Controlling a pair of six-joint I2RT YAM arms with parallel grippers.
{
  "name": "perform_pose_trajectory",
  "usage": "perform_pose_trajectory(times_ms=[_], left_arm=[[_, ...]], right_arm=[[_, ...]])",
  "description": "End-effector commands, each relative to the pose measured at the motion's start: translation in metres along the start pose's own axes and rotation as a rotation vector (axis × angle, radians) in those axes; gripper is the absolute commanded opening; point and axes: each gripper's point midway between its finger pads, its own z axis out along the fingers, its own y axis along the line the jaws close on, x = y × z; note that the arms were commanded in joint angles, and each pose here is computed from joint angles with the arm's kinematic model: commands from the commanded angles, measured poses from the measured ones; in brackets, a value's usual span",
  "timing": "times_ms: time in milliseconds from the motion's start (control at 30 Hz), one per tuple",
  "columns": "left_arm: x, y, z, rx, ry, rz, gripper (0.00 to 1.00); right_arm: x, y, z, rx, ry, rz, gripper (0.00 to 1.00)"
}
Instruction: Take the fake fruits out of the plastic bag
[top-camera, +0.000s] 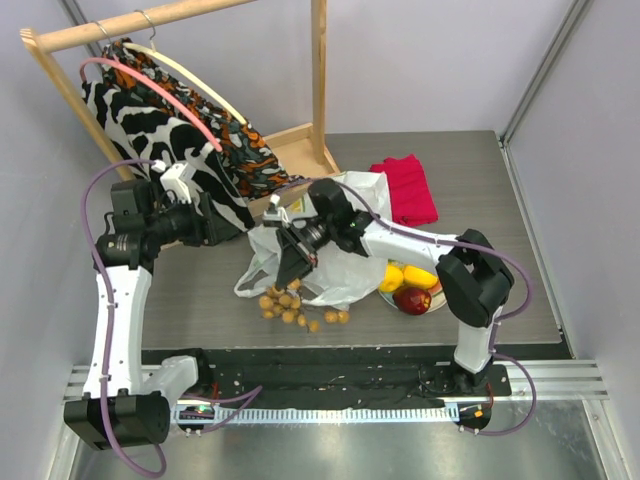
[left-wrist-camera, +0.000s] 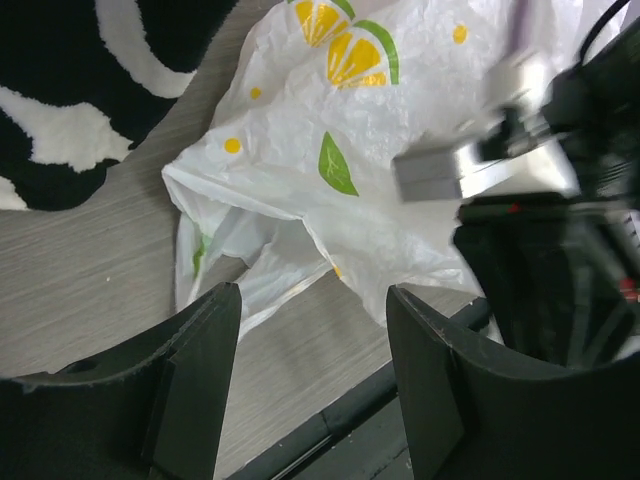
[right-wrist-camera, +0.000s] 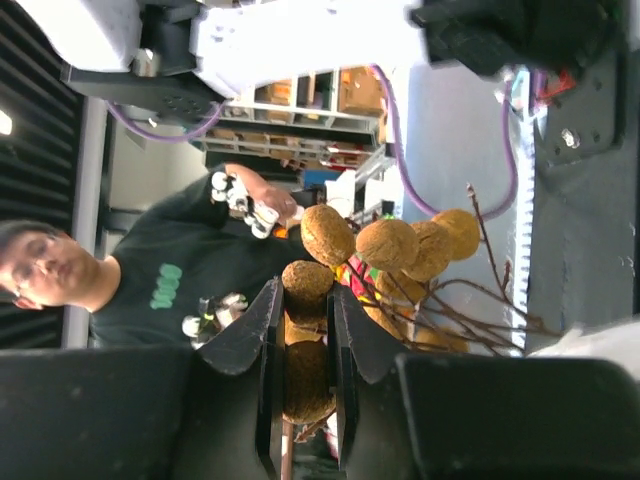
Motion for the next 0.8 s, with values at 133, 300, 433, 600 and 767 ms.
perform_pose_trajectory(times_ms=[133,300,433,600,767], left_arm=[[0.019,-0.027,0.018,0.158,0.055,-0.039,0.73],[0.022,-0.048,0.041,0.275,0.138,-0.084,0.74],[0.023,-0.054,0.055,0.34,0.196,-0.174,0.81],[0.02,-0.077,0.058,0.503,0.229,-0.359,1.0],[0.036,-0.085,0.038,0.499,0.3,-0.427,1.0]], right_arm=[[-0.003,0.179,0.012,-0.108,0.134,-0.461,0.04],[0.014,0.144,0.01,-0.103,0.156,-0.299,0.04],[0.006,0.139,0.003,-0.102,0.13,-0.325,0.03],[0.011,0.138,0.002,-0.103,0.125,-0.342,0.03],[0.01,0.135,-0.014,-0.087,0.084,-0.33,0.03]])
